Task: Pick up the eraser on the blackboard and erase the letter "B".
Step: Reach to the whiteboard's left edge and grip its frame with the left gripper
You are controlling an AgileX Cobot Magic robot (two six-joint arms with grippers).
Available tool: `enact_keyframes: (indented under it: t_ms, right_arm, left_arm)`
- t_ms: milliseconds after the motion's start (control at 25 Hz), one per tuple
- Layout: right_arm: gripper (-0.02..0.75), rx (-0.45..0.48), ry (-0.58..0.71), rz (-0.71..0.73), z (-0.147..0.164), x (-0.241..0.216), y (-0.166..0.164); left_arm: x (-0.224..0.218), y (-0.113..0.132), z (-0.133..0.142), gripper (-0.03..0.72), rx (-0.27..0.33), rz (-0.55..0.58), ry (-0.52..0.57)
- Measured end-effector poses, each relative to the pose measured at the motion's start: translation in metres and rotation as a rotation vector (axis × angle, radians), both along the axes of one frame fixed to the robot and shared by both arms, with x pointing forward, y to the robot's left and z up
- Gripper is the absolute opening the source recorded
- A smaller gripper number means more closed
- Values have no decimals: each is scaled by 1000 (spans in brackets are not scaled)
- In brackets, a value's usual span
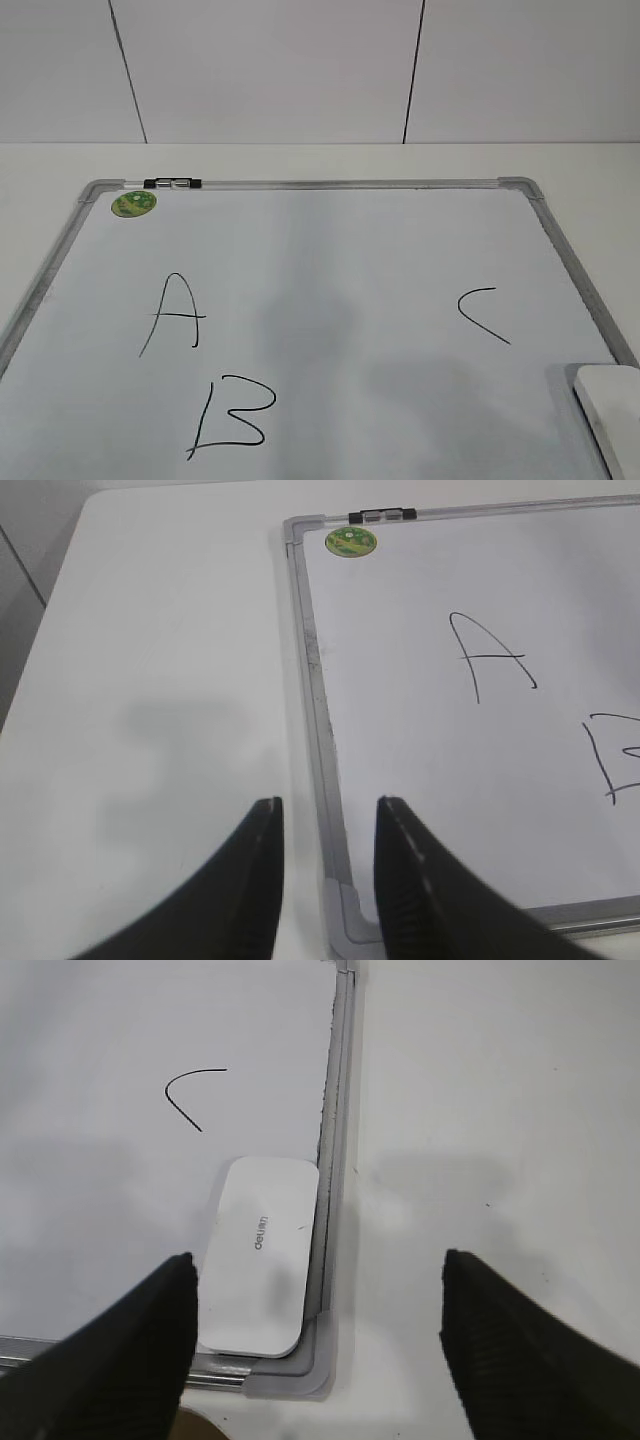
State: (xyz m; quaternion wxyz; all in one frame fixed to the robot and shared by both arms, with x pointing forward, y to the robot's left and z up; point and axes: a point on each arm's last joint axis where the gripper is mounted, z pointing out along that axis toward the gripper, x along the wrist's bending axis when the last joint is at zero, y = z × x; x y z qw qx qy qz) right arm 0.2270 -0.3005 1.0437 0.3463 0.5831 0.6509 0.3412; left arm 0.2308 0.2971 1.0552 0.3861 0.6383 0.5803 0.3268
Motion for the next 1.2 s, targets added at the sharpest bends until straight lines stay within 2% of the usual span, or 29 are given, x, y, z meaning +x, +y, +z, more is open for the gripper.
enact_keyframes:
  t_ms: [1200]
  right_arm:
    - [584,3,0,2,0,0,0]
  left_arm:
    - [0,0,0,235,-2,-1,0]
